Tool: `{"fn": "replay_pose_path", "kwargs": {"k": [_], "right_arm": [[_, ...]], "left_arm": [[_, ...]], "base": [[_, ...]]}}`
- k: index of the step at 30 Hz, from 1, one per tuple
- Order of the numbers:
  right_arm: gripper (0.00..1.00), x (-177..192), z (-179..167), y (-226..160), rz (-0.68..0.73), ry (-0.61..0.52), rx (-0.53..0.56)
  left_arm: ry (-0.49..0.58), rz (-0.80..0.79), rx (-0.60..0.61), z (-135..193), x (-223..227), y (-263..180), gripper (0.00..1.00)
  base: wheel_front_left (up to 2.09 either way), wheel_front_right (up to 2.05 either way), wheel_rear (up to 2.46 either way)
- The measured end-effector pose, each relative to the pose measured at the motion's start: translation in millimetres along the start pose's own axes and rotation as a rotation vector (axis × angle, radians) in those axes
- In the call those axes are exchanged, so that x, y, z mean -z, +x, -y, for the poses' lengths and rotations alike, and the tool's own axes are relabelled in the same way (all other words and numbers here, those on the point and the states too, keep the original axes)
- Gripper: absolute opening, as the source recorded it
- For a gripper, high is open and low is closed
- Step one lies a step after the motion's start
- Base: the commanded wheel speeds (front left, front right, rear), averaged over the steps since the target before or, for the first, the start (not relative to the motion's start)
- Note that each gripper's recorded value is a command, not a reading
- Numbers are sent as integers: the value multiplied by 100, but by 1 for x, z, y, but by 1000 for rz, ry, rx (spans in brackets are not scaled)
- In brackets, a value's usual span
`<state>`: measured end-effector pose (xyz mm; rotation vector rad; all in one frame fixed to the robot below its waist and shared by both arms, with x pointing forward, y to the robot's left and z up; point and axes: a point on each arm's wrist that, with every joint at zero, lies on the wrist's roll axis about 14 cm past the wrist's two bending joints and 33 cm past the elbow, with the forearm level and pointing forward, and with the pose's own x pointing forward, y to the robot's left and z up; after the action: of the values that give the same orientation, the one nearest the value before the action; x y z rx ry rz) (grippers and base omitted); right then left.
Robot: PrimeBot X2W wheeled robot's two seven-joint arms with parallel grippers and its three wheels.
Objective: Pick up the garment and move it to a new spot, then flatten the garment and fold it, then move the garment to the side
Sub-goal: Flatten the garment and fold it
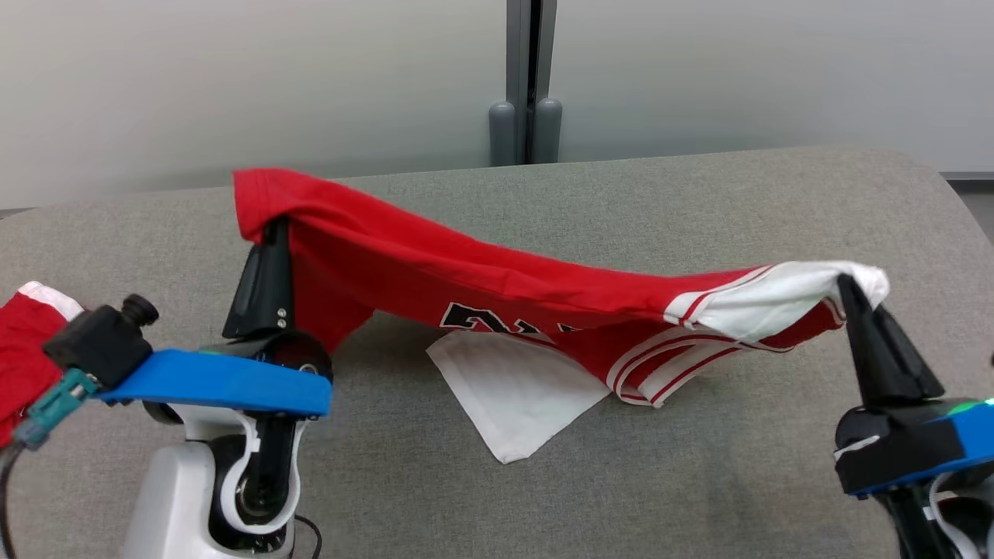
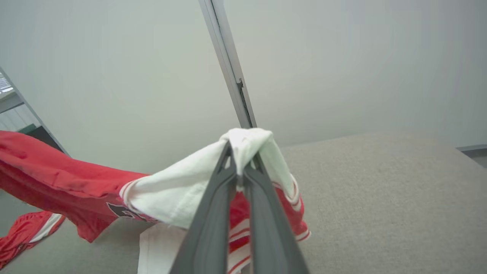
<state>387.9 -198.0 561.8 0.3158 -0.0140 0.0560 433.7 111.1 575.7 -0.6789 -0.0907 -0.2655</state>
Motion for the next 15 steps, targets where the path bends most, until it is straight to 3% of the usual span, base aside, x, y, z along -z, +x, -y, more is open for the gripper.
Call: {"fn": "replay_pose_path", "kwargs": {"k": [7,15], "right_arm": [[0,-70,-17,3,171,-4,-63],[0,-77,-29,80,103,-33,-132]], "left_arm": [[-86,8,178,54,-42,14,0],[-48,-107,130,21,-26,84,0]], "base": [[0,0,0],[0,0,0]]}}
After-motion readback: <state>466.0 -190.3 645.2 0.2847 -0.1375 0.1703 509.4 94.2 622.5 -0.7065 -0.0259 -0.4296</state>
